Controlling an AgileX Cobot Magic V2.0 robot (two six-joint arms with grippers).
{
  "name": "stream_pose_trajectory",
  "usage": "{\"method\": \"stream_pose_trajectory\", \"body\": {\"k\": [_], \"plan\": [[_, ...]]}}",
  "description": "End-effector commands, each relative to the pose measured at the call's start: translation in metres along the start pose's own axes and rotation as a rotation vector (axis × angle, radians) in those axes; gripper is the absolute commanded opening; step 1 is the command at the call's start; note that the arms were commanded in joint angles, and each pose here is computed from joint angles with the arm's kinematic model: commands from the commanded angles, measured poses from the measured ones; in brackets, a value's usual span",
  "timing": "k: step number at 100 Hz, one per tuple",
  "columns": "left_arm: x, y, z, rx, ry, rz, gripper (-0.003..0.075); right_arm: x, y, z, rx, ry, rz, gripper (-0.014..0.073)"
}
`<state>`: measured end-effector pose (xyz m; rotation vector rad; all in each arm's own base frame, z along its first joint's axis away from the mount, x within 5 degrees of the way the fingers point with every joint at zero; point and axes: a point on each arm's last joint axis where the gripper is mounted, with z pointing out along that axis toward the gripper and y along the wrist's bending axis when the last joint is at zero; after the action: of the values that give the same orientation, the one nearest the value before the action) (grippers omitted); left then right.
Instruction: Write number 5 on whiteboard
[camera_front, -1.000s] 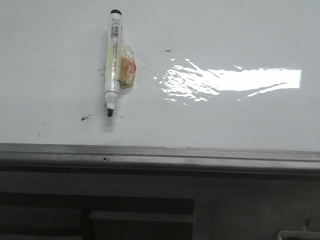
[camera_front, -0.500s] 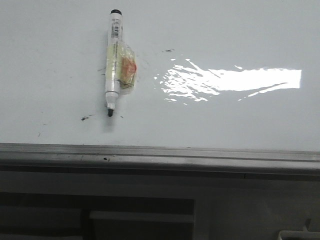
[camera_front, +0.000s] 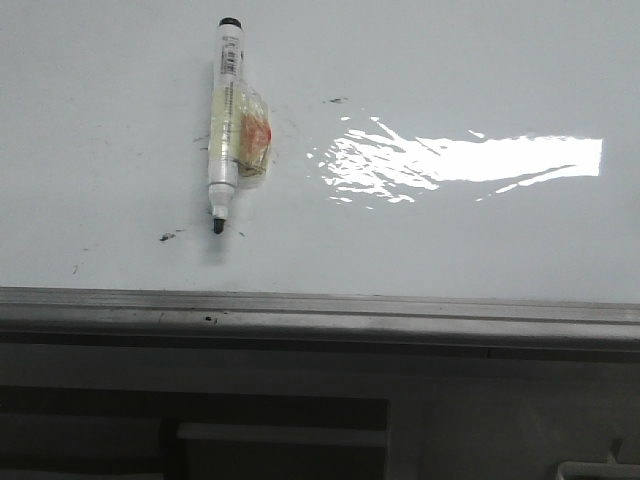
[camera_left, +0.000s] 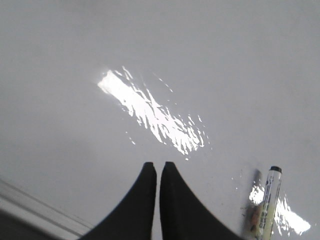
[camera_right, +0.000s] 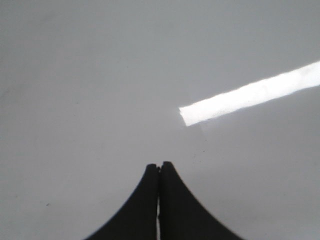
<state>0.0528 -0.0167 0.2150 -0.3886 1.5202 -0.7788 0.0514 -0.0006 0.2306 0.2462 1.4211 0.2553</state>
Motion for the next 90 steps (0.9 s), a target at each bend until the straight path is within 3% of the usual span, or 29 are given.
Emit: {"method": "stream_pose_trajectory", "body": {"k": [1,16,27,49,79,90], "plan": [[-0.02,-0.019,-0.002,0.035,-0.037,0.172,0.0037,-0.032,0.011,-0.005,-0.03,-0.083,0.005,-0.006],[-0.036,-0.045,0.01,0.045,0.134,0.338,0.0256,-0.048,0.02,-0.006,-0.028,0.023,-0.089,-0.001],[-0.039,-0.054,0.03,0.025,0.316,0.362,0.0372,-0.053,0.024,0.001,-0.047,0.125,-0.207,0.0115],[-0.044,-0.064,0.07,0.044,0.534,0.457,0.0378,-0.061,0.036,0.018,-0.144,0.352,-0.295,0.0307],[-0.031,-0.094,0.118,0.18,0.693,0.446,0.0377,-0.061,0.052,0.042,-0.279,0.403,-0.303,0.0317],[-0.013,-0.106,0.132,0.21,0.714,0.362,0.0376,-0.061,0.055,0.046,-0.298,0.39,-0.301,0.0317]]}}
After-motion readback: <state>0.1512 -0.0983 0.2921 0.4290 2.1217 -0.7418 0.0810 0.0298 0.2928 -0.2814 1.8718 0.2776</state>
